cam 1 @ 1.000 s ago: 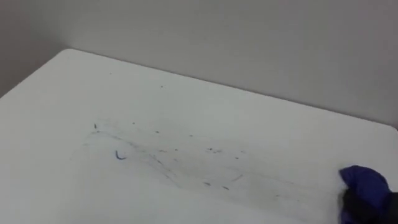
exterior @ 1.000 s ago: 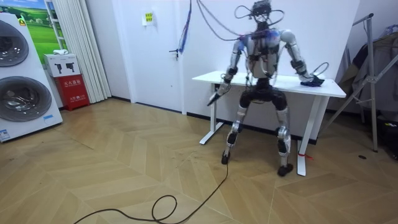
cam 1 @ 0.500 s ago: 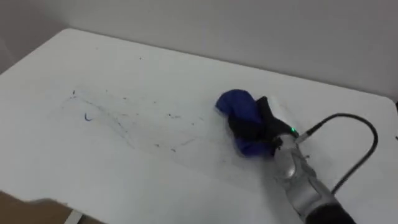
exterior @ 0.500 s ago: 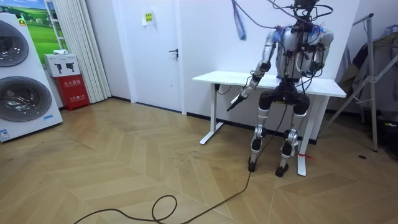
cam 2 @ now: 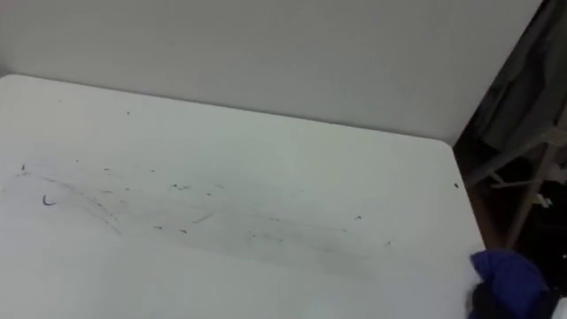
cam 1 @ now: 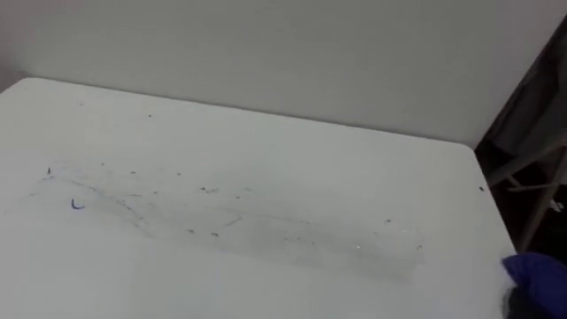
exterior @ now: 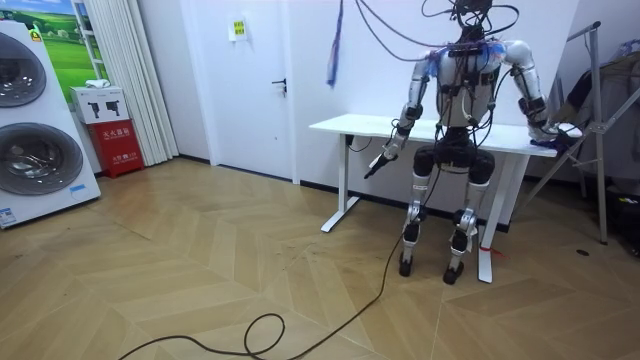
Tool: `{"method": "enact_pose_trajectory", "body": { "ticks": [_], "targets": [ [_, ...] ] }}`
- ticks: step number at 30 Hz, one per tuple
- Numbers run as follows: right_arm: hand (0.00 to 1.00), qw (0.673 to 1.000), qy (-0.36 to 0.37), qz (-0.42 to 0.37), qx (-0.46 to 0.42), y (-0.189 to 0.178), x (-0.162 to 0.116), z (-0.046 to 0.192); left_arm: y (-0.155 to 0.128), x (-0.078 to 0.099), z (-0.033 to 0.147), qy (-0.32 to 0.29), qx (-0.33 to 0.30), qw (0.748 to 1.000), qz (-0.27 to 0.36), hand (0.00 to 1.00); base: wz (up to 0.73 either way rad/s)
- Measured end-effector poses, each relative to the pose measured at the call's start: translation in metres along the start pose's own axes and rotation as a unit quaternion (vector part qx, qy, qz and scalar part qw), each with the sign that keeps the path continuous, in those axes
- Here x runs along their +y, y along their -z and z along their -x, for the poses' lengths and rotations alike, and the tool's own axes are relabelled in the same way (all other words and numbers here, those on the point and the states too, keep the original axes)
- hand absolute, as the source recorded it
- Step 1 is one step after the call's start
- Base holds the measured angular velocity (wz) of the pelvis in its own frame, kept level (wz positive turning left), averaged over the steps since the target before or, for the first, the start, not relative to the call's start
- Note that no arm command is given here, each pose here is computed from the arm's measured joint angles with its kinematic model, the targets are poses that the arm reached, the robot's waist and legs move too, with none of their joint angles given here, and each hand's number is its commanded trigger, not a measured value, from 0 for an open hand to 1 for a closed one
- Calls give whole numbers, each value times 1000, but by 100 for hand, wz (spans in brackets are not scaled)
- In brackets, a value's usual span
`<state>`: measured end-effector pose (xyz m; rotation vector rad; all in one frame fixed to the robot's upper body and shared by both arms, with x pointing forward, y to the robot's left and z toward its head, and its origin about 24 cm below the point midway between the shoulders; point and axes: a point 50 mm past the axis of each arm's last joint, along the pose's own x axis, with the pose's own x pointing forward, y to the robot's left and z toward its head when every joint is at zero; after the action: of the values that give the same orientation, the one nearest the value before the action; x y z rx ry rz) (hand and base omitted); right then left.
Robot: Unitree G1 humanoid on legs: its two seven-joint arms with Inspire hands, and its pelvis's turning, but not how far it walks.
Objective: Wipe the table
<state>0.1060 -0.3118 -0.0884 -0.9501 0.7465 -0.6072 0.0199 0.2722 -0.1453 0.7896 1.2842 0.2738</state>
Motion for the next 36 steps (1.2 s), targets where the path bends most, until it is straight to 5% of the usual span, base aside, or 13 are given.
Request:
{"method": "enact_pose_trajectory", "body": {
  "ticks": [2, 5, 7, 9, 16, 22, 23, 24, 25, 26, 36],
  "targets": [
    [100, 999, -30, 2, -46, -36, 13, 1, -9, -1, -2, -4, -4, 1000, -9, 0, -52],
    [100, 966, -107, 13, -235, -141, 36, 23, -31, 1, -6, -5, -19, 1000, 8, 0, -39],
    [100, 910, -158, 22, -382, -221, 52, 63, -54, 2, -7, -5, -46, 999, 8, 0, 44],
    [100, 876, -168, 45, -449, -252, 55, 82, -73, 0, -5, -3, -77, 997, 15, 0, 85],
    [100, 856, -230, 100, -452, -239, 67, 90, -50, -14, 3, 19, -50, 999, 4, 0, 41],
    [100, 847, -229, 104, -467, -226, 70, 90, -60, -10, 2, 12, -73, 997, 13, 0, -10],
    [65, 848, -233, 105, -465, -224, 71, 90, -61, -10, 2, 9, -75, 997, 14, 0, -11],
    [56, 850, -237, 106, -459, -219, 73, 90, -61, -10, 2, 9, -75, 997, 13, 0, -7],
    [10, 852, -238, 107, -453, -214, 74, 89, -60, -11, 2, 10, -74, 997, 10, 0, 0],
    [0, 854, -239, 107, -451, -211, 75, 89, -58, -12, 3, 10, -73, 997, 9, 0, 6],
    [0, 860, -209, 120, -449, -196, 76, 87, -66, -12, 5, 9, -91, 996, 2, 0, 0]
  ]
}}
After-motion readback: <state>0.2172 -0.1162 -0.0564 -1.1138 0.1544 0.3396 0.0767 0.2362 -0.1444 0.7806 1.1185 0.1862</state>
